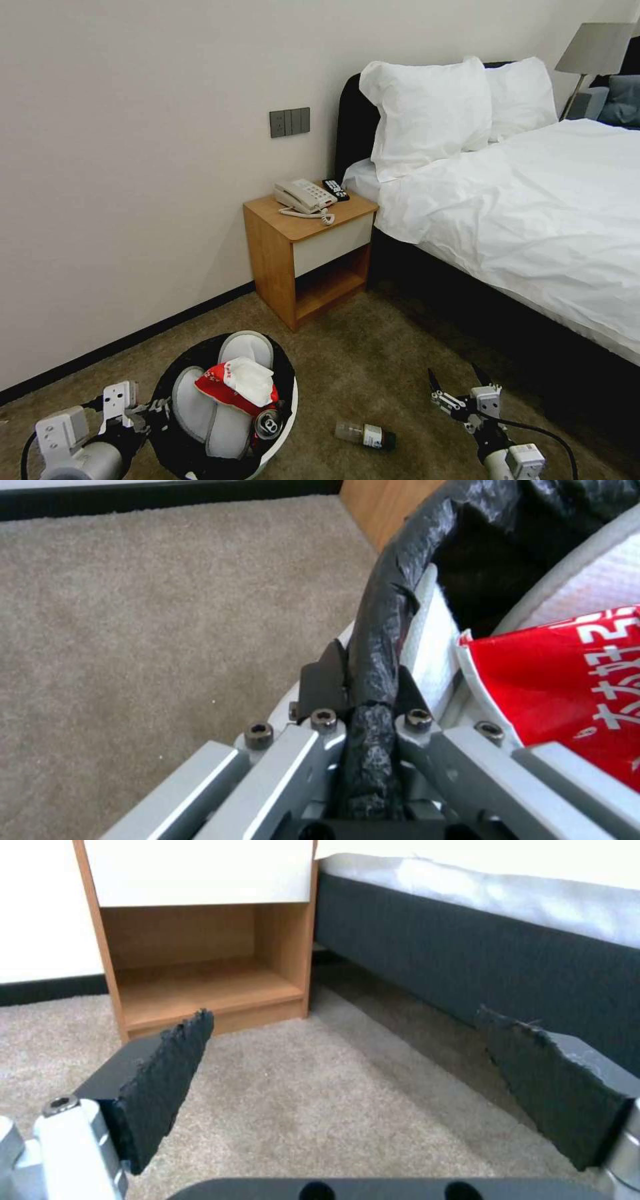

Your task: Pick up the trash bin, then pick up the garbage from the floor and place it into the trash bin.

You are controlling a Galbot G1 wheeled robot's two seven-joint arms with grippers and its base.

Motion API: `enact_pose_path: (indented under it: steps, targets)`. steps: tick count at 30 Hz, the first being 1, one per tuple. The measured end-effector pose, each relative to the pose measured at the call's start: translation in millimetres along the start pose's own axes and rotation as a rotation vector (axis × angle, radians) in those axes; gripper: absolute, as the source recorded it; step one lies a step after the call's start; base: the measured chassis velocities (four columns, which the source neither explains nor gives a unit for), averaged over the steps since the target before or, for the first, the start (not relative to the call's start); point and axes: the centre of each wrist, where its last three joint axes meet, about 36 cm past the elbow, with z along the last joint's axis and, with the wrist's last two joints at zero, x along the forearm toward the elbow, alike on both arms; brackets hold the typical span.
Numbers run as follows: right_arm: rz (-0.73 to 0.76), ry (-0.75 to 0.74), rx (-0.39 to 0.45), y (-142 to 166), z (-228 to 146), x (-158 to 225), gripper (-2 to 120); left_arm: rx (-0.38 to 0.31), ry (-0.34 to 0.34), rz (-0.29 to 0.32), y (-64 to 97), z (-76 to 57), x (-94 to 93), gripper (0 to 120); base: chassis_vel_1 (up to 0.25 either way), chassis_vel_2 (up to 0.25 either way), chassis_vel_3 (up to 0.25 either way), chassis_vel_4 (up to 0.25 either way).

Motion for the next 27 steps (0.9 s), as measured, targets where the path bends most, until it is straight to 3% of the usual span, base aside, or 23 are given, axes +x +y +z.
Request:
enact_pose_path:
  steps: [10,13,19,27]
  targets:
    - [-0.012,0.002,0.006,-4.5,3.6,-1.8,100,-0.001,-0.003,0.003,-1.0,-0.5,1.5,2,0.000,0.000,0.000,0.000]
    - [-0.045,0.037,0.048,-10.9,5.4,-5.7,100,-0.002,0.000,0.003,-1.8,0.5,3.4,2,0.000,0.000,0.000,0.000]
    - [-0.260,0.164,0.107,-43.7,6.2,-28.7,100,-0.007,0.001,0.005,-3.6,1.1,6.5,2,0.000,0.000,0.000,0.000]
    - [-0.500,0.290,0.130,-53.3,25.5,-61.0,100,-0.010,-0.001,0.000,-4.7,2.0,7.9,2,0.000,0.000,0.000,0.000]
